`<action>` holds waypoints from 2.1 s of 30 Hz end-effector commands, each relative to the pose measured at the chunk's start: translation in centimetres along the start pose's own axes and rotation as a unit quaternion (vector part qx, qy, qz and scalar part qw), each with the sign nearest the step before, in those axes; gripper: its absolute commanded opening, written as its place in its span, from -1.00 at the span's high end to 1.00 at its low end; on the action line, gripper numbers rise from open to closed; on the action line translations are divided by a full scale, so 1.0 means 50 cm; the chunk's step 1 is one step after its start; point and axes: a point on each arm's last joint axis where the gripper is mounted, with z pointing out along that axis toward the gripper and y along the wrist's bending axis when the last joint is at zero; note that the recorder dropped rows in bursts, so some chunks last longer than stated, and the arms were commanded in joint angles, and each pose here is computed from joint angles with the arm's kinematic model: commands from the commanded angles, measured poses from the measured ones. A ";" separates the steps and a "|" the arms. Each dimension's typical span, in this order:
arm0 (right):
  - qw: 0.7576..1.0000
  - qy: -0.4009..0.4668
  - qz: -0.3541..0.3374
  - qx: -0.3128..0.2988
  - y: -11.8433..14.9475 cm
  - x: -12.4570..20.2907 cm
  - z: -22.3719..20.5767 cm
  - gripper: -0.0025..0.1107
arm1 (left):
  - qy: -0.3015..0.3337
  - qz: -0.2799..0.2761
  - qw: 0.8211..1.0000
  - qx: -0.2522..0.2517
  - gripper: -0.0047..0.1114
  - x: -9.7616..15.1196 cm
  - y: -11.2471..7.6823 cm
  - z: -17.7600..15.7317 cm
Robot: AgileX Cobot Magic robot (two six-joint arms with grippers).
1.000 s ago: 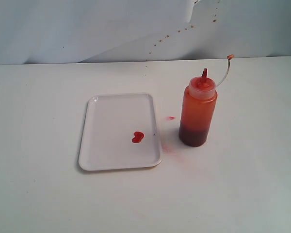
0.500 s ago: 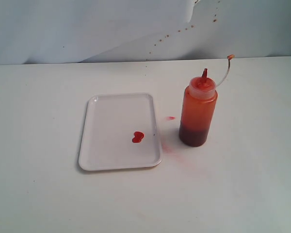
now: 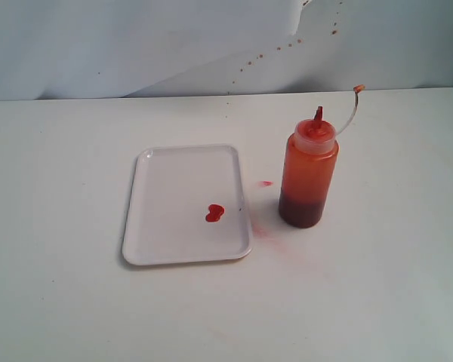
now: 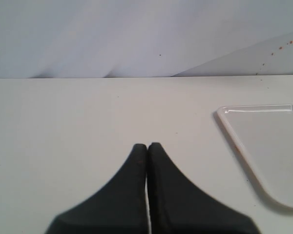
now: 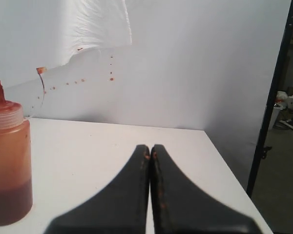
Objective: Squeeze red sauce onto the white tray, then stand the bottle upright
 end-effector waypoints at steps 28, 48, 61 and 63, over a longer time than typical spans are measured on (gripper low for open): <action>0.991 0.122 0.007 -0.053 0.016 0.049 -0.014 0.96 | -0.002 -0.003 1.000 0.000 0.92 0.002 0.000 0.000; 0.992 0.126 0.023 -0.018 0.009 0.050 -0.013 0.96 | -0.002 -0.004 1.000 0.000 0.92 0.002 0.000 0.000; 0.992 0.126 0.023 -0.020 0.009 0.050 -0.013 0.96 | -0.002 -0.004 1.000 0.000 0.92 0.002 0.000 0.000; 0.992 0.126 0.023 -0.020 0.009 0.050 -0.013 0.96 | -0.002 -0.004 1.000 0.000 0.92 0.002 0.000 0.000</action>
